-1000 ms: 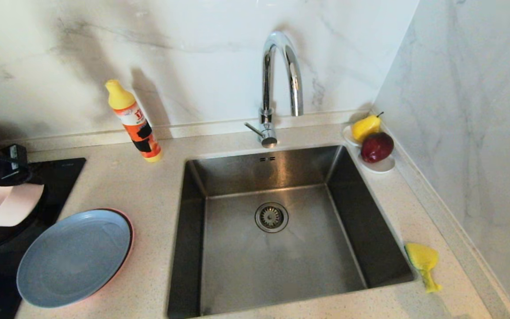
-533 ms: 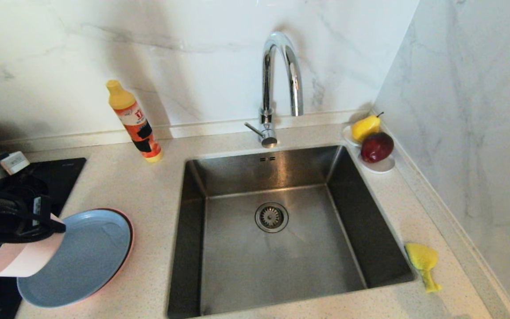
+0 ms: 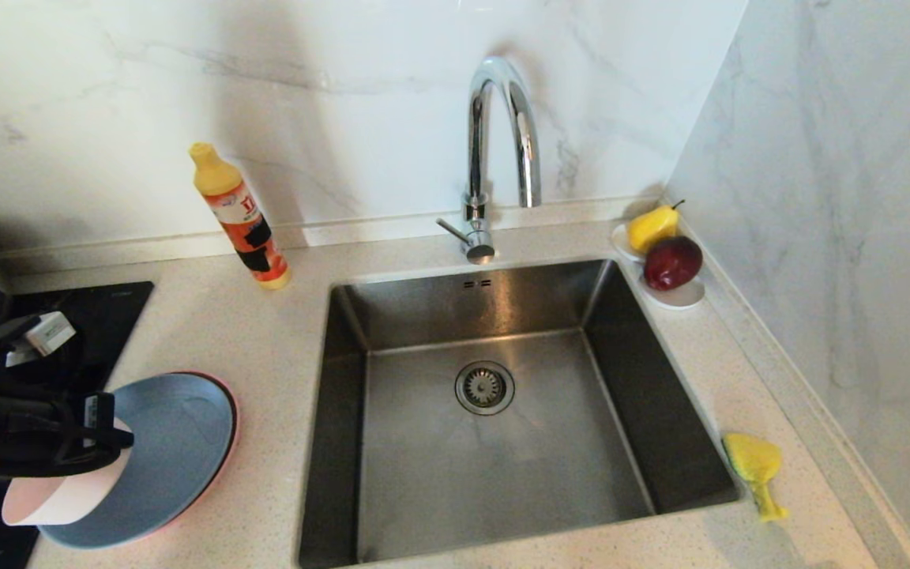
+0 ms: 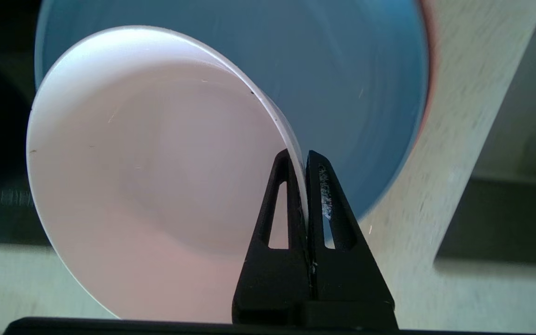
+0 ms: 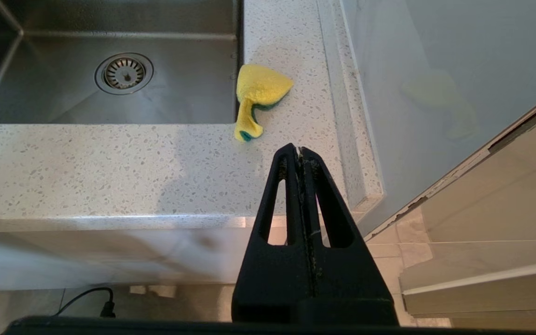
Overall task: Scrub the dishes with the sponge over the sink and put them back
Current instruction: Place the bowl on the plate, then place the bowl on the bowl
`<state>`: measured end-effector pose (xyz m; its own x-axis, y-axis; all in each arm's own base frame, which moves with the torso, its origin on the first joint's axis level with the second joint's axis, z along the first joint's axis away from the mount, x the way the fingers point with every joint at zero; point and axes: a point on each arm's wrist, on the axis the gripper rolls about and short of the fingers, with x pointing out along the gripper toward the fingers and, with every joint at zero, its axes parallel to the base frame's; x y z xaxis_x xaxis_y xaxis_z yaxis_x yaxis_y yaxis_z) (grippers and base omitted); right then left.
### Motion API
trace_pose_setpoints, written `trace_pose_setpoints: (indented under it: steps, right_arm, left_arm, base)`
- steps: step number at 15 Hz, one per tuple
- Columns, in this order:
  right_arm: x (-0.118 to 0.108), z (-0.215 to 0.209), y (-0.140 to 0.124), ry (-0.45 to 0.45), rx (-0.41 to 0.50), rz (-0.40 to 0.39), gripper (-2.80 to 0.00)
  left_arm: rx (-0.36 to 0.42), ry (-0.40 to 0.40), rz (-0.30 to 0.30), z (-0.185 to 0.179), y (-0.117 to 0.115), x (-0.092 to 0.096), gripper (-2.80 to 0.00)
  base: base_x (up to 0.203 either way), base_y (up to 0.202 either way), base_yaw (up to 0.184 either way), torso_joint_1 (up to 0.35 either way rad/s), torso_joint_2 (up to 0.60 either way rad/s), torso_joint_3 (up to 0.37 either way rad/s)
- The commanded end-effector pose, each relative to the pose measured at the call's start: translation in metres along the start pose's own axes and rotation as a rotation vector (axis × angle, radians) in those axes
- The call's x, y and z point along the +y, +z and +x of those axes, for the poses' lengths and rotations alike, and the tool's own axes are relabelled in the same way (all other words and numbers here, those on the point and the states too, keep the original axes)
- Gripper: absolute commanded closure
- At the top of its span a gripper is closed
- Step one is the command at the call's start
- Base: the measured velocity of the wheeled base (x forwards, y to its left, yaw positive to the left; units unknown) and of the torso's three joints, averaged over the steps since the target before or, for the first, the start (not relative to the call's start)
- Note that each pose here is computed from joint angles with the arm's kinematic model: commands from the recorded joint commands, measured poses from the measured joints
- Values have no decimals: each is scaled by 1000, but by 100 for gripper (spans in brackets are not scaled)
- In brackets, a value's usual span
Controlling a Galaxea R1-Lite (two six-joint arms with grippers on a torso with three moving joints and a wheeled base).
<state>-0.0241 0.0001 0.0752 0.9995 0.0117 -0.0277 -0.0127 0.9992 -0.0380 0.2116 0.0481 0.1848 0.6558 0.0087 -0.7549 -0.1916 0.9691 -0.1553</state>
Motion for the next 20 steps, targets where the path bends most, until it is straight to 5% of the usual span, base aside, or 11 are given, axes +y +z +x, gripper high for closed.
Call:
trace_pose_setpoints:
  steps: [1, 2, 3, 7, 11, 13, 14, 20]
  right_arm:
    - [0, 0, 0, 1, -2, 0, 0]
    - [0, 0, 0, 1, -2, 0, 0]
    - [0, 0, 0, 1, -2, -1, 0]
    - [0, 0, 0, 1, -2, 0, 0]
    - [0, 0, 0, 1, -1, 0, 0]
    - [0, 0, 0, 1, 0, 0, 0]
    - [0, 0, 0, 1, -2, 0, 0]
    - [0, 0, 0, 1, -2, -1, 0]
  left_arm:
    - [20, 3, -1, 6, -3, 0, 0]
    - [22, 3, -2, 7, -3, 0, 0]
    - [23, 2, -2, 7, -4, 0, -280]
    - [8, -1, -26, 7, 0, 0, -280]
    - [-149, 0, -85, -10, 25, 0, -280]
    - [-201, 50, -160, -19, 40, 16, -280]
    - [-200, 74, -189, -17, 46, 24, 0]
    - [-184, 215, -378, -11, 77, 81, 0]
  base:
    - [0, 0, 0, 0, 0, 0]
    - [0, 0, 0, 0, 0, 0]
    - [0, 0, 0, 0, 0, 0]
    - [0, 0, 0, 0, 0, 0]
    - [0, 0, 0, 0, 0, 0]
    - [0, 0, 0, 0, 0, 0]
    - [0, 0, 0, 0, 0, 0]
    - [0, 0, 0, 0, 0, 0]
